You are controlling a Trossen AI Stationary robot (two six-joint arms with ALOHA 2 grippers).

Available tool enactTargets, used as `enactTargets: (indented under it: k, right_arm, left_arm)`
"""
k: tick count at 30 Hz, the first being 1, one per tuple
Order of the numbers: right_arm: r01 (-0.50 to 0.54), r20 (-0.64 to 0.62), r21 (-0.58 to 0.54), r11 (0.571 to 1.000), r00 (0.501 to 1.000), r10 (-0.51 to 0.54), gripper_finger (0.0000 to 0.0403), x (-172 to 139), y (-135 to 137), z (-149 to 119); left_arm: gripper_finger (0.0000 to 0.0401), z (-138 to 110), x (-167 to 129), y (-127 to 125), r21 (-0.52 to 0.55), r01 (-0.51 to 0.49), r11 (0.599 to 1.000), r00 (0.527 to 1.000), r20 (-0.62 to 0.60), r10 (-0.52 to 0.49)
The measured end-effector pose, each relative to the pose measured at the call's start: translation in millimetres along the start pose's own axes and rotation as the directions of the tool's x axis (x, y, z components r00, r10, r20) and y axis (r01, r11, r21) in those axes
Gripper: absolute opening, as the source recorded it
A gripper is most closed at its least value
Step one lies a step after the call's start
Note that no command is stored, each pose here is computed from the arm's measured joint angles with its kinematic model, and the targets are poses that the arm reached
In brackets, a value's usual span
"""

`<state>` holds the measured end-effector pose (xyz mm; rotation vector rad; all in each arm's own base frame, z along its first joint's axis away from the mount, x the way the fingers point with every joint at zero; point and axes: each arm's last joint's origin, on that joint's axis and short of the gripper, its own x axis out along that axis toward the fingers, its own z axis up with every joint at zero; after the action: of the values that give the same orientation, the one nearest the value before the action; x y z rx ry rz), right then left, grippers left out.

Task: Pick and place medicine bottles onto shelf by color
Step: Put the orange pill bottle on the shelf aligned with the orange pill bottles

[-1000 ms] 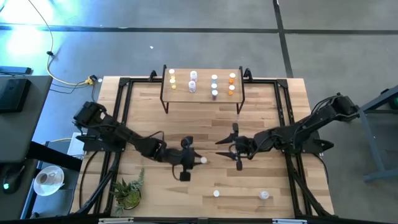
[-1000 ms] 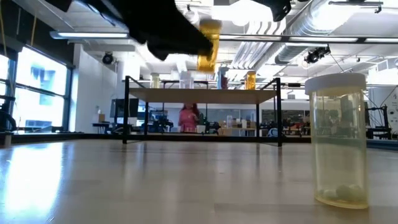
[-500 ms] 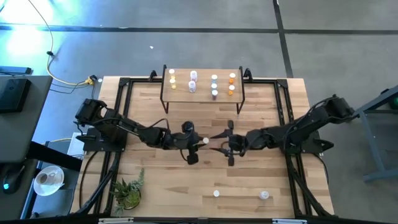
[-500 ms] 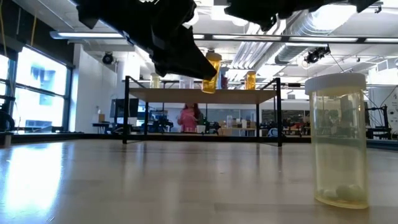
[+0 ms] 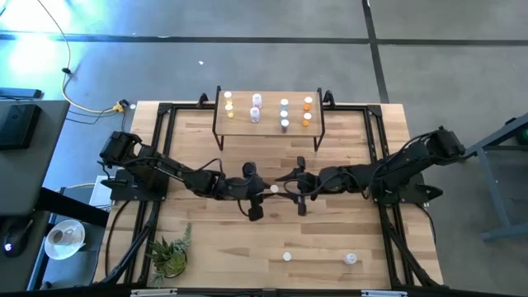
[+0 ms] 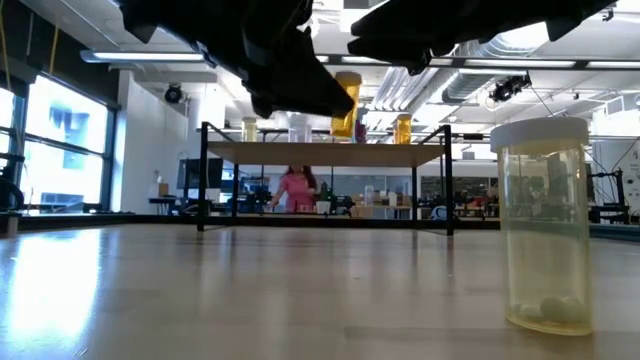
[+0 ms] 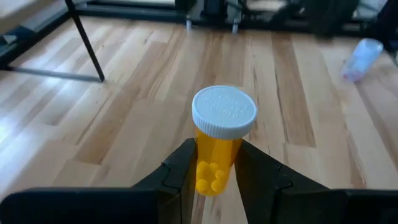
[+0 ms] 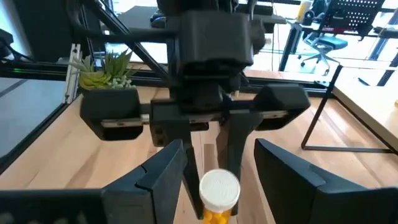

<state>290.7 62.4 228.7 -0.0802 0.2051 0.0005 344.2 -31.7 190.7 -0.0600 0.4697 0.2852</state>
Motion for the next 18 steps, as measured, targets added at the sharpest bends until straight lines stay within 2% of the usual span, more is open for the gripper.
enactTargets:
  k: [11,18]
  right_arm:
    - [0.006,-0.007,0.004,1.0,1.0,-0.006,0.0189,0.0,-0.3,-0.7]
    - [-0.004,-0.007,0.006,1.0,1.0,0.004,0.0189,0.0,0.0,-0.7]
  left_arm:
    - [0.0088,11.0,-1.2,-4.2,0.024,0.048,0.999,0.993,0.108,-0.051]
    - [0.0088,14.1,-1.4,-3.7,0.011,0.043,0.999,0.989,0.138,-0.044]
